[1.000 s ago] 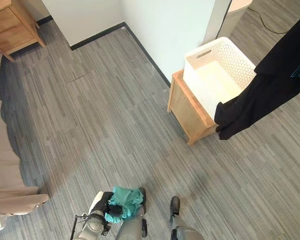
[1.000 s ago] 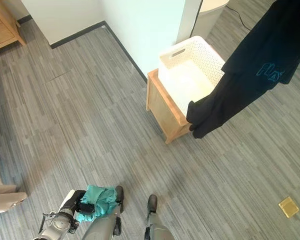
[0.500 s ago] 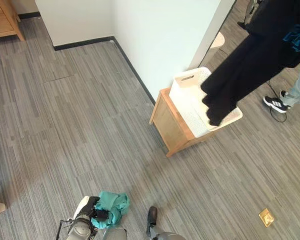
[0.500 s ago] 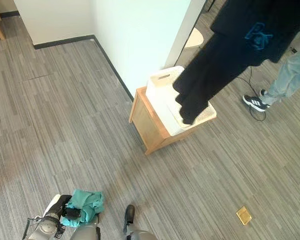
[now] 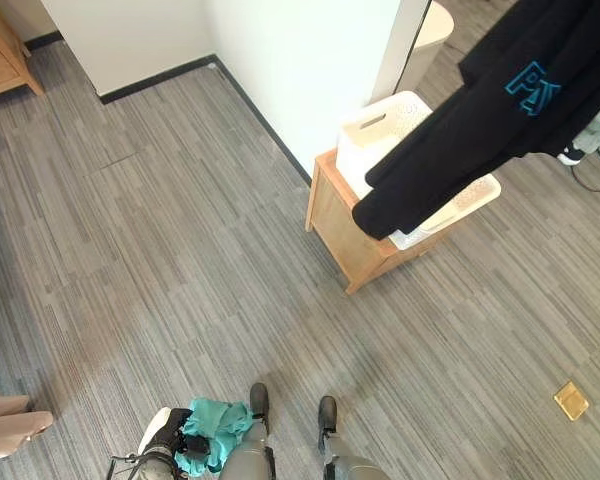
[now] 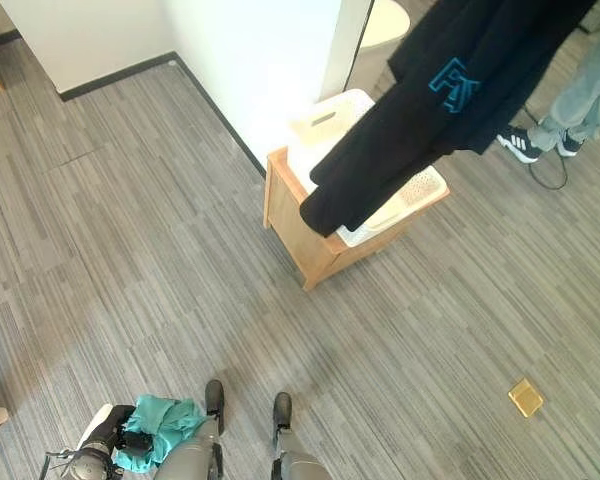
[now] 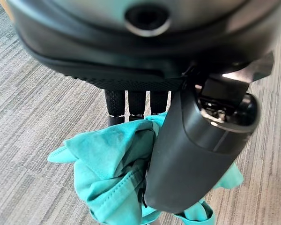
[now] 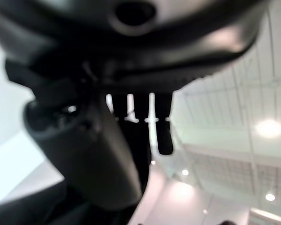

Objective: Pick up bed clothes into laundry basket.

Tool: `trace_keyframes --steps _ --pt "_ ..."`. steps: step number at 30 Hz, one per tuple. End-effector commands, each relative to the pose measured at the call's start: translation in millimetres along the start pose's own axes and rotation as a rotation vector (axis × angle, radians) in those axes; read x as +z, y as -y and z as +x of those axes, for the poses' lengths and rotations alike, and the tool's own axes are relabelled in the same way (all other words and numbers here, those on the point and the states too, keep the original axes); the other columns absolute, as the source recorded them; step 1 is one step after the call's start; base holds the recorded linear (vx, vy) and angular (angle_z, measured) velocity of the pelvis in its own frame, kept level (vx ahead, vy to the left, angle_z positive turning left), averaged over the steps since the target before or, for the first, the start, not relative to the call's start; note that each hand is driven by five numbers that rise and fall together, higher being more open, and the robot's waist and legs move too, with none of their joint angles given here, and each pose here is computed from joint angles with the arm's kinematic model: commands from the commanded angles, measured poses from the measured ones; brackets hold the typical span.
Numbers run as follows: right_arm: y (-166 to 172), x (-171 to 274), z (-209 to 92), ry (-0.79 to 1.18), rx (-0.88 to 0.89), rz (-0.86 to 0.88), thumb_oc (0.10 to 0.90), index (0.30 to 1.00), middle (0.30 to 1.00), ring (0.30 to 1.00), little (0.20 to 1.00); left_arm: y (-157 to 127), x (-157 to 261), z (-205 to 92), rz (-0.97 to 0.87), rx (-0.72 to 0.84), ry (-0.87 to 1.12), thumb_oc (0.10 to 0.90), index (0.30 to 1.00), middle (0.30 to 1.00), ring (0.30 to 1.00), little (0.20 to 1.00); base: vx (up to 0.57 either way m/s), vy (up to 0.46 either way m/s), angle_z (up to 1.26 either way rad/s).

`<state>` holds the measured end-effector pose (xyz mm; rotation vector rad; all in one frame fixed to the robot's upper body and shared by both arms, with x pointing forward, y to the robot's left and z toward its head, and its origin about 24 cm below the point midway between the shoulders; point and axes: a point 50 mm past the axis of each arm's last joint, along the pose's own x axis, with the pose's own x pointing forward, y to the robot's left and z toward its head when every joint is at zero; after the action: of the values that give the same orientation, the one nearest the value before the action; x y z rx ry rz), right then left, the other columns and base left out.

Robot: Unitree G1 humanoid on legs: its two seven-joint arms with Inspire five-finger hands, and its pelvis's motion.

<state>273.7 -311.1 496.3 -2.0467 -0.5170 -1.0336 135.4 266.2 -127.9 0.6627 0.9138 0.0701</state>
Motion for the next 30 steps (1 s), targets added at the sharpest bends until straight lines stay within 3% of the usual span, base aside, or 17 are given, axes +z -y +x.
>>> trace_keyframes --steps 1,19,27,28,30 --pt "36.2 -50.3 7.0 -0.269 -0.149 0.036 0.400 0.300 0.300 0.300 0.300 -24.9 24.1 10.8 0.048 0.082 0.087 0.400 0.300 0.300 0.300 0.300 0.01 -0.027 0.09" --pt "-14.1 -77.7 -21.0 -0.432 0.000 -0.026 0.400 0.300 0.300 0.300 0.300 0.2 57.8 15.7 0.060 0.058 0.155 0.400 0.300 0.300 0.300 0.300 -0.01 -0.024 0.11" --pt "-70.4 -40.7 -38.8 -0.384 0.138 0.108 0.400 0.300 0.300 0.300 0.300 -6.7 80.4 19.1 0.060 0.104 0.222 0.400 0.300 0.300 0.300 0.300 -0.04 -0.011 -0.01" --pt "-75.7 -35.7 -40.1 -0.377 0.165 0.135 0.800 0.900 0.900 0.900 0.900 -9.7 79.6 19.5 0.059 0.111 0.220 0.400 0.300 0.300 0.300 0.300 -0.04 -0.016 0.00" --pt "-89.1 -25.0 -45.2 -0.375 0.216 0.198 0.800 0.900 0.900 0.900 0.900 -11.2 80.9 19.9 0.054 0.115 0.223 0.400 0.300 0.300 0.300 0.300 0.00 0.000 0.00"
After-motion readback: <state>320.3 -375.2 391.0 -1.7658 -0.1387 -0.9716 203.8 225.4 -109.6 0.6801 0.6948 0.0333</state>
